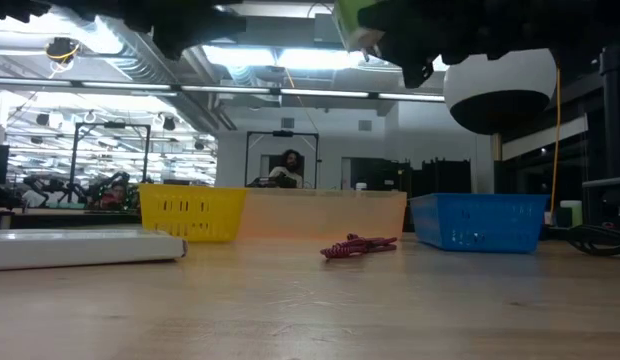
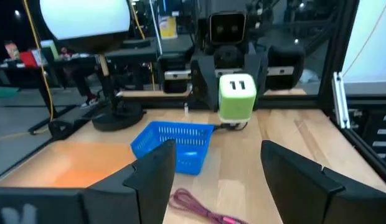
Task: Pick and place items into bin
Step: Put the green charger adapter into the yellow bin
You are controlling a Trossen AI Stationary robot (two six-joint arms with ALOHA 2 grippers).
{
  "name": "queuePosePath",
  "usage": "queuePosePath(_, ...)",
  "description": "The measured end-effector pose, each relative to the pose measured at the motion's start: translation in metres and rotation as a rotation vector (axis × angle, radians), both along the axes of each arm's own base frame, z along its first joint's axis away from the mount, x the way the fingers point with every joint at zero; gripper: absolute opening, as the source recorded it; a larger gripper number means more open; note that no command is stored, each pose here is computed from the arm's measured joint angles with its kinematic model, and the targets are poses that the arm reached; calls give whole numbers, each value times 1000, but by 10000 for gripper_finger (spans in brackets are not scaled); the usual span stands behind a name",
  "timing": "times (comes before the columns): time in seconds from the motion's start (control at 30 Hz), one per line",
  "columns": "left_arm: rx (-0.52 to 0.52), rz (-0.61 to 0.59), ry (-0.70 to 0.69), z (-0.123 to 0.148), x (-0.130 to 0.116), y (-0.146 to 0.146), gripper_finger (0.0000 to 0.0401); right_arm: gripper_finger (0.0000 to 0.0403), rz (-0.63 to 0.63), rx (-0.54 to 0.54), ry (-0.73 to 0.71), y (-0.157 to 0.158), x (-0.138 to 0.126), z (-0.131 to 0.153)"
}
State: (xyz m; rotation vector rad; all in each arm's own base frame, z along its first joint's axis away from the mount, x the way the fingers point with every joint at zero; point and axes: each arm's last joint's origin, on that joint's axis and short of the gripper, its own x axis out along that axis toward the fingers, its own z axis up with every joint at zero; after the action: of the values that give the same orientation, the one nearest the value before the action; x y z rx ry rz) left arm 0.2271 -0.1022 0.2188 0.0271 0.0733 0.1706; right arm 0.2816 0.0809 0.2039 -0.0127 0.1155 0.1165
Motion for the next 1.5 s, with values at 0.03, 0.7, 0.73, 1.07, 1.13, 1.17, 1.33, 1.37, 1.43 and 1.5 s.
queuePosePath(0.03, 3, -2, -6, 1, 0, 0, 229, 117, 0, 1, -11, 0, 0, 1)
queuePosePath(0.7, 29, 8, -74, -5, 61, 41, 228, 117, -80, -26, -98, -23, 7, 9)
queuePosePath(0.73, 33, -4, -78, -3, 65, 42, 228, 117, -81, -28, -99, -24, 7, 9)
queuePosePath(1.07, 33, -120, -97, 4, 84, 48, 228, 117, -77, -46, -107, -24, 7, 10)
queuePosePath(1.13, 17, -133, -108, 5, 84, 48, 228, 117, -72, -47, -102, -24, 7, 10)
queuePosePath(1.17, 11, -127, -112, 5, 84, 48, 228, 117, -74, -47, -100, -24, 7, 10)
queuePosePath(1.33, 8, -138, -116, 7, 85, 47, 228, 117, -58, -44, -103, -25, 7, 10)
queuePosePath(1.37, 8, -149, -114, 8, 86, 47, 228, 117, -59, -44, -103, -25, 7, 10)
queuePosePath(1.43, 8, -151, -108, 8, 87, 47, 228, 117, -63, -45, -104, -25, 7, 10)
queuePosePath(1.5, 9, -148, -104, 9, 87, 47, 228, 117, -64, -44, -109, -25, 7, 10)
